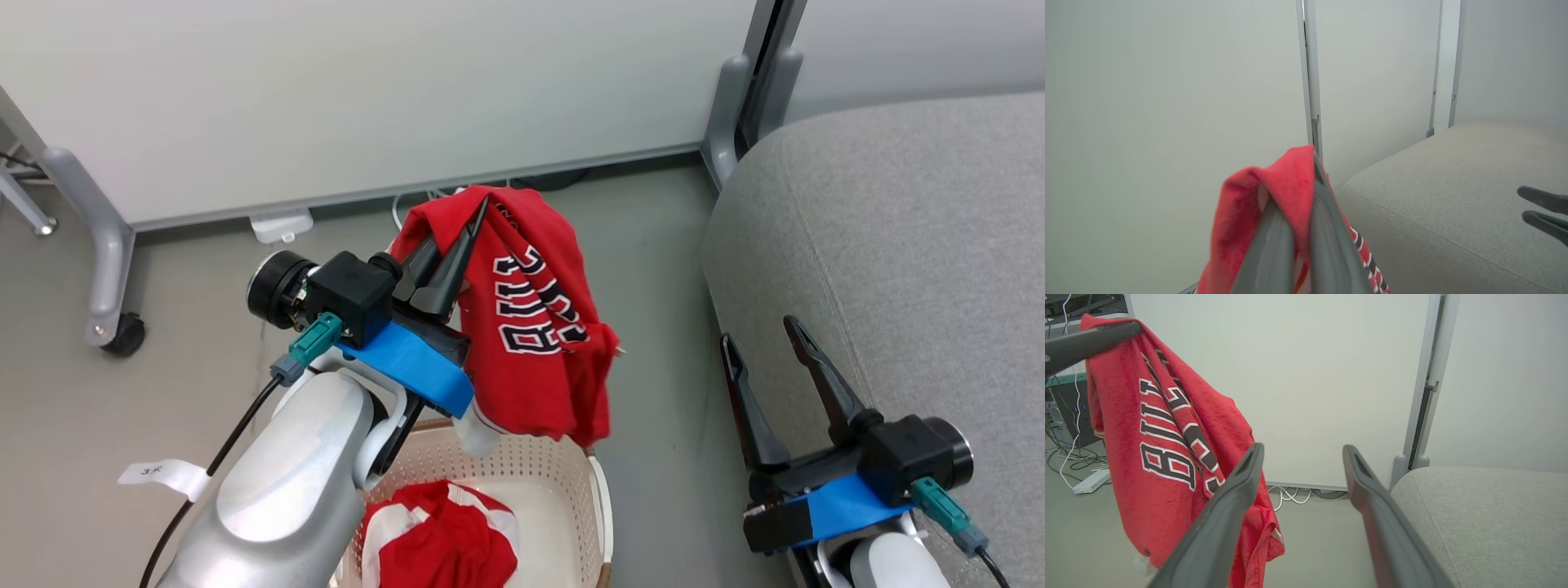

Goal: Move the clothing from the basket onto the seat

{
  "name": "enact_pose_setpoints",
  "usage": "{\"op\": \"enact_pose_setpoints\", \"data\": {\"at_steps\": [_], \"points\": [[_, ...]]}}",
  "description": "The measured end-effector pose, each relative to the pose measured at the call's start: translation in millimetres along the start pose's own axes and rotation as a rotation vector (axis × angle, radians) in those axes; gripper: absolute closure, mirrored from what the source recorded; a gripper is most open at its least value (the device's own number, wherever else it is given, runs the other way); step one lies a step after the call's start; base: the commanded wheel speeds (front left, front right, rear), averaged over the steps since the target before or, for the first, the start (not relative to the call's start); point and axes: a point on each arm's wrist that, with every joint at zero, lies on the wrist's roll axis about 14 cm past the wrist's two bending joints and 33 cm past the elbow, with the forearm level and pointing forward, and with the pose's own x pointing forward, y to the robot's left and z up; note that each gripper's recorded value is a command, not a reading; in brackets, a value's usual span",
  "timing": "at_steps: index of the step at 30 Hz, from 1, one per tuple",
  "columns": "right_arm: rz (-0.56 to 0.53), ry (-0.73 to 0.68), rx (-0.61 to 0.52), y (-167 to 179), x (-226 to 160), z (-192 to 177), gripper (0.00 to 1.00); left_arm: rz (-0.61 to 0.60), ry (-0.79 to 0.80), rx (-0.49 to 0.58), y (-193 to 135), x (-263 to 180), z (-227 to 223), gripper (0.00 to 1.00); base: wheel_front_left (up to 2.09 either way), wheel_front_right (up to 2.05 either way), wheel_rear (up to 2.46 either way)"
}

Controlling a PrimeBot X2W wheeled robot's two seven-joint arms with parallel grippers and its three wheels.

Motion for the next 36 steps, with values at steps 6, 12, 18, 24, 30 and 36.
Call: {"op": "enact_pose_setpoints", "data": {"at_steps": [6, 12, 18, 24, 30, 36], "points": [[-0.002, -0.010, 0.006, 3, -13, 6, 0.00, -0.024, -0.083, 0.041, -11, -2, 35, 1.00, 0.00, 0.00, 0.00], [-0.004, -0.026, 0.010, 4, -19, 13, 0.00, -0.056, -0.152, 0.059, -25, -3, 63, 1.00, 0.00, 0.00, 0.00], [-0.004, -0.032, 0.012, 5, -24, 16, 0.00, -0.078, -0.177, 0.079, -33, -6, 74, 1.00, 0.00, 0.00, 0.00], [0.006, -0.036, 0.024, 9, -23, 16, 0.00, -0.077, -0.180, 0.089, -32, -8, 76, 1.00, 0.00, 0.00, 0.00], [0.043, -0.043, 0.033, 21, -18, 18, 0.00, -0.082, -0.181, 0.091, -33, -8, 76, 1.00, 0.00, 0.00, 0.00], [0.149, -0.095, 0.007, 46, 3, 36, 0.00, -0.087, -0.181, 0.090, -32, -4, 75, 1.00, 0.00, 0.00, 0.00]]}}
